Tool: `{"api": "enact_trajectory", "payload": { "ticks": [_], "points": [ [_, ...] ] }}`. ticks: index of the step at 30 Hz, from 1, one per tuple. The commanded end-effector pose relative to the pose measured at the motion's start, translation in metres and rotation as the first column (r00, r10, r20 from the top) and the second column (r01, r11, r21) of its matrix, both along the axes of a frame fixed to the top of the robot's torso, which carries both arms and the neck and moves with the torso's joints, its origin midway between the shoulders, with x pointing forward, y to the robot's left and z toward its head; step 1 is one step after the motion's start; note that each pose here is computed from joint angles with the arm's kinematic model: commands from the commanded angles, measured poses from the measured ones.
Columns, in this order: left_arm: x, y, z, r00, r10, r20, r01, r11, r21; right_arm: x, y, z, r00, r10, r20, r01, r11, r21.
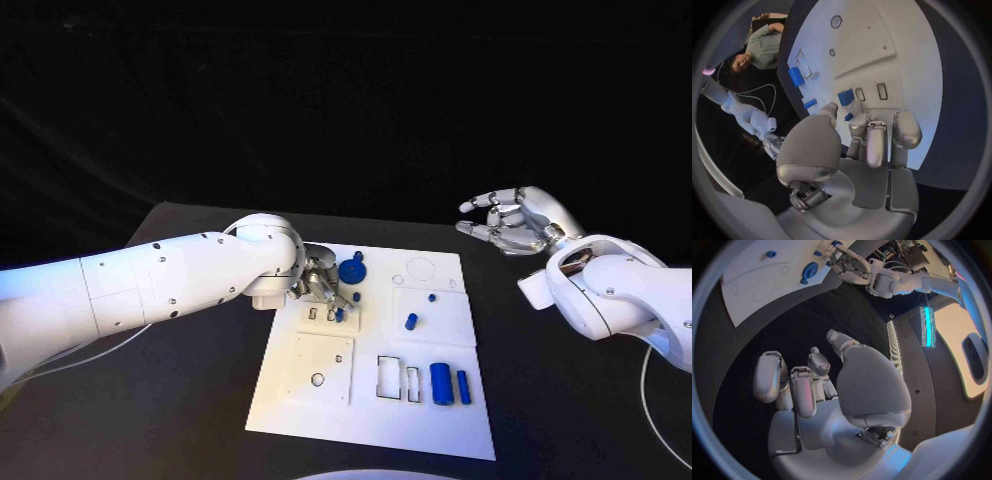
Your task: Assemble the parts on the task board
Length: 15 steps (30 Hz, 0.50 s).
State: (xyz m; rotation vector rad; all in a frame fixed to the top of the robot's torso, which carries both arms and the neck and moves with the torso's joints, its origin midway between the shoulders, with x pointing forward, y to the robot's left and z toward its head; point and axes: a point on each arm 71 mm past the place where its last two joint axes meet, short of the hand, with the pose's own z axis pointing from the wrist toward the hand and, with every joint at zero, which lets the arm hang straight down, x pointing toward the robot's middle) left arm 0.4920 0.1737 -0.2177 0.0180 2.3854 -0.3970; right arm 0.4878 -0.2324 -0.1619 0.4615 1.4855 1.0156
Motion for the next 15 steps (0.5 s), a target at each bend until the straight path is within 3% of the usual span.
{"api": "enact_trajectory", "payload": {
  "ticks": [1,15],
  "points": [
    [-0.0015,-0.0026,-0.0009,0.999,-0.019,-0.030,0.020,1.000,0.007,0.0002,0.0012,-0.0011,1.000,0.006,-0.010,-0.006,1.000,-0.002],
    [-0.0038,-0.0060,-0.0030,0.997,-0.032,-0.073,0.031,0.999,-0.007,0.0013,0.0036,-0.0034,1.000,0.008,-0.019,-0.008,1.000,-0.005]
  ]
}}
